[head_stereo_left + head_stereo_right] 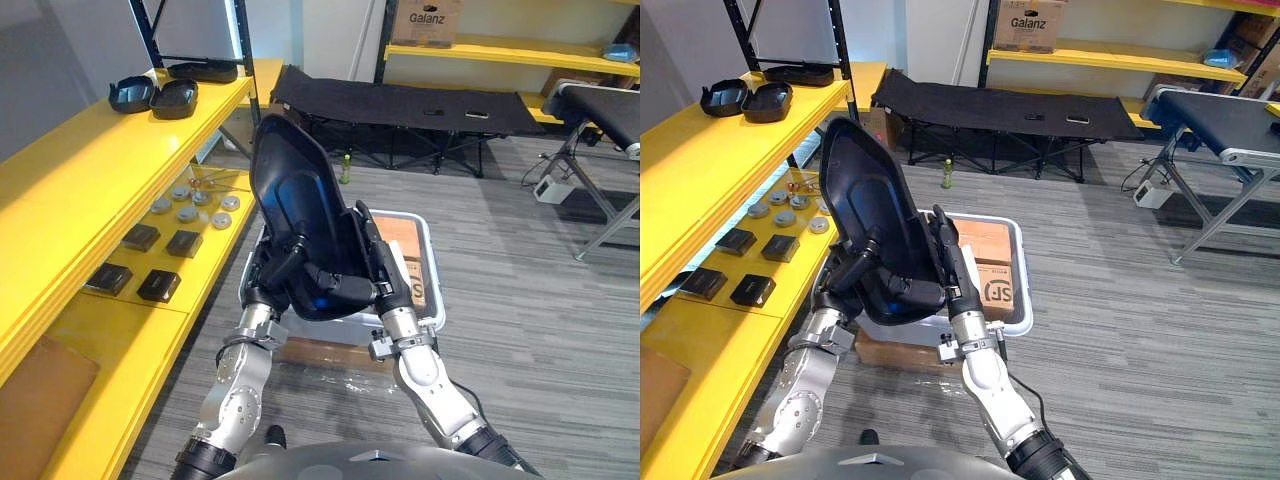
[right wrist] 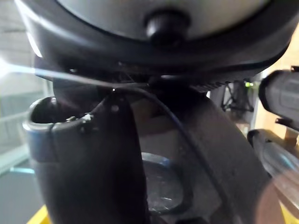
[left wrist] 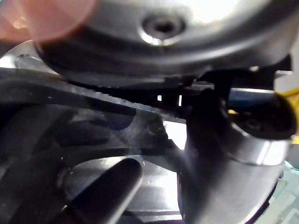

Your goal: Walk over and take three plastic housings, then place them on the shelf

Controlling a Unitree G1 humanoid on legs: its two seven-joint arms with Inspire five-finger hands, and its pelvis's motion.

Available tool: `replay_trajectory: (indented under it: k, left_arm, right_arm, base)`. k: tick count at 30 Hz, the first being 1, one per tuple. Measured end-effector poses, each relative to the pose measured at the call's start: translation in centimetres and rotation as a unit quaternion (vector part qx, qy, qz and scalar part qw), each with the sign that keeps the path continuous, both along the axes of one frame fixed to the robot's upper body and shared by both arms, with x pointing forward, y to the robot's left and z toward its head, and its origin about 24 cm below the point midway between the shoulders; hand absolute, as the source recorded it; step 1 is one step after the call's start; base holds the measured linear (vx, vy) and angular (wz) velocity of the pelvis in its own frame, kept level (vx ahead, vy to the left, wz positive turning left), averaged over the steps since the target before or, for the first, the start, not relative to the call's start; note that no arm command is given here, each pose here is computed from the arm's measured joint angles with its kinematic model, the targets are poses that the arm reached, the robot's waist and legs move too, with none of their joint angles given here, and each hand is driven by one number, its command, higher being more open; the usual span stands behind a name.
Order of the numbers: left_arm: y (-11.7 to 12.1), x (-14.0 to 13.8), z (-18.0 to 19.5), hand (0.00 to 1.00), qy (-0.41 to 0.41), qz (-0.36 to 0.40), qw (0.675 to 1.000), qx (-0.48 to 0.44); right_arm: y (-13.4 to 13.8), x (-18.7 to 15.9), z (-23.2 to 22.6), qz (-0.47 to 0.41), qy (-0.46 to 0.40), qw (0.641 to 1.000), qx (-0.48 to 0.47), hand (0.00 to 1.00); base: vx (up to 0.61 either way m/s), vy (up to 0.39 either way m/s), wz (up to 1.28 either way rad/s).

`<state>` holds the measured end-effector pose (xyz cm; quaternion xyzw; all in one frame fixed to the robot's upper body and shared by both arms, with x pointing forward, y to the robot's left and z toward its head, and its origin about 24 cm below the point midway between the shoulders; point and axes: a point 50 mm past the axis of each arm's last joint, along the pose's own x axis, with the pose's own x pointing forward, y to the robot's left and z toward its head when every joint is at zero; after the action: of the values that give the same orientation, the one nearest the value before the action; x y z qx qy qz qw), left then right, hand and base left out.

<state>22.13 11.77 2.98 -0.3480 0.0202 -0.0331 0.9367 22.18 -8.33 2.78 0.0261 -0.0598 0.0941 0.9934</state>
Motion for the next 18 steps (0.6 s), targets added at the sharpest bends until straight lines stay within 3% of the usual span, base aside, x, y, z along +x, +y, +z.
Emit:
replay_trajectory:
  k: [4,7,12,18]
  left_arm:
    - [0.1,0.0,1.2,0.00,-0.011,0.062,0.997,0.038]
    - [1.2,-0.3,2.6,0.00,-0.029,0.148,0.985,0.083]
    - [5.8,-1.1,3.9,0.00,-0.035,0.348,0.919,0.181]
    - [6.7,-1.7,4.5,0.00,-0.039,0.413,0.878,0.238]
  right_arm:
    - [0.6,0.3,1.0,0.001,0.008,0.998,0.061,1.00]
    - [1.2,0.4,2.2,0.012,-0.003,0.995,0.095,1.00]
    - [0.0,1.0,2.1,0.000,0.020,0.994,0.107,1.00]
    - [0.0,1.0,2.6,0.030,0.021,0.989,0.142,1.00]
  base:
    - [0.00,0.000,0.00]
    - [0.00,0.000,-0.01]
    - [0.00,0.000,0.00]
    - [0.00,-0.002,-0.01]
